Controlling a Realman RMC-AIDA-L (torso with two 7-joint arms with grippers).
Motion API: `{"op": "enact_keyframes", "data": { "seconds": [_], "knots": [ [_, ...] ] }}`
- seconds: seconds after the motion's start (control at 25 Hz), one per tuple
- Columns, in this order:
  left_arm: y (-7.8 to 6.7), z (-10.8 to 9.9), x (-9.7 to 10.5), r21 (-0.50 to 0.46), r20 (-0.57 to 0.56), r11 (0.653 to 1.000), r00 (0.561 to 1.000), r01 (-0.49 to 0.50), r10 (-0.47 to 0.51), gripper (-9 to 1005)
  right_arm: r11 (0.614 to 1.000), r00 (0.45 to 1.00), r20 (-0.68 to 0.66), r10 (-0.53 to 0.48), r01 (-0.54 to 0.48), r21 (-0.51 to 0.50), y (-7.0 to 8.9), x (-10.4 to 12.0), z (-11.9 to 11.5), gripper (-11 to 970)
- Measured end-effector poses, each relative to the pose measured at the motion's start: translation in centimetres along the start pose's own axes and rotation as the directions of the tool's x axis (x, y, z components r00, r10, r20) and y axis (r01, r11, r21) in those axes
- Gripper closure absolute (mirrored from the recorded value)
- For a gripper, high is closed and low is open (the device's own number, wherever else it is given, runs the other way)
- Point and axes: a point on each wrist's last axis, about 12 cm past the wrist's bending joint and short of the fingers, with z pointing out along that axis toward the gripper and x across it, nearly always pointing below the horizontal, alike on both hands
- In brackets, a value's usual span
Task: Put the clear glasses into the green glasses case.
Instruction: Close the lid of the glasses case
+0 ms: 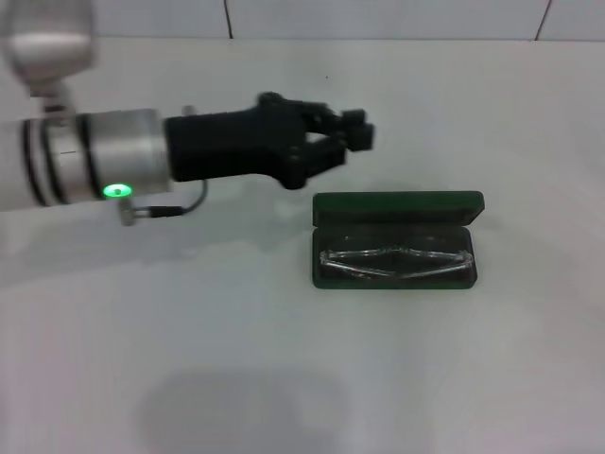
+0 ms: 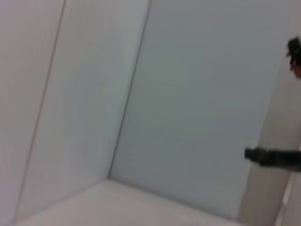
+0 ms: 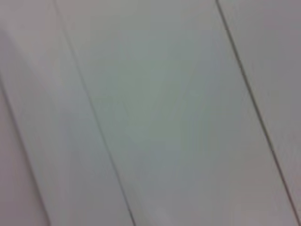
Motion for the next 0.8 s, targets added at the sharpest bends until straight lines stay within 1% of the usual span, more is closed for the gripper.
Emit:
{"op": "enact_keyframes", "data": {
  "seconds": [0.08,0.2,0.32,0.44,0.56,0.68,0.8],
  "knots": [
    [0.4,1.8,0.4,-0.008,-0.063,1.0,0.998,0.003,-0.003,805,1.0,1.0,0.002,0.008,-0.008,0.012,0.1,0.5,-0.4,738],
    [0.6,3.5,0.9,-0.007,-0.131,1.0,0.991,-0.022,0.02,802,1.0,1.0,0.005,0.019,-0.019,0.014,0.1,1.0,-0.5,738],
    [0.3,4.7,1.1,0.011,-0.134,0.999,0.99,-0.045,0.046,795,1.0,1.0,0.013,0.026,-0.026,0.011,0.1,1.4,-0.4,739],
    [0.2,4.9,1.1,-0.005,-0.085,0.999,0.995,-0.047,0.047,791,1.0,0.999,0.016,0.03,-0.03,0.004,0.1,1.6,-0.1,739],
    [0.7,4.9,1.3,-0.069,-0.056,0.997,0.998,-0.019,0.015,788,1.0,0.999,0.02,0.03,-0.03,-0.003,0.1,1.8,0.1,740],
    [1.1,5.1,1.8,-0.111,-0.072,0.994,0.997,-0.008,0.0,784,0.999,0.999,0.019,0.037,-0.036,-0.01,0.1,2.0,0.4,740],
    [1.1,5.5,2.2,-0.111,-0.122,0.994,0.993,-0.019,0.005,786,0.999,0.999,0.006,0.04,-0.04,-0.01,0.0,2.2,0.6,741]
  ]
}}
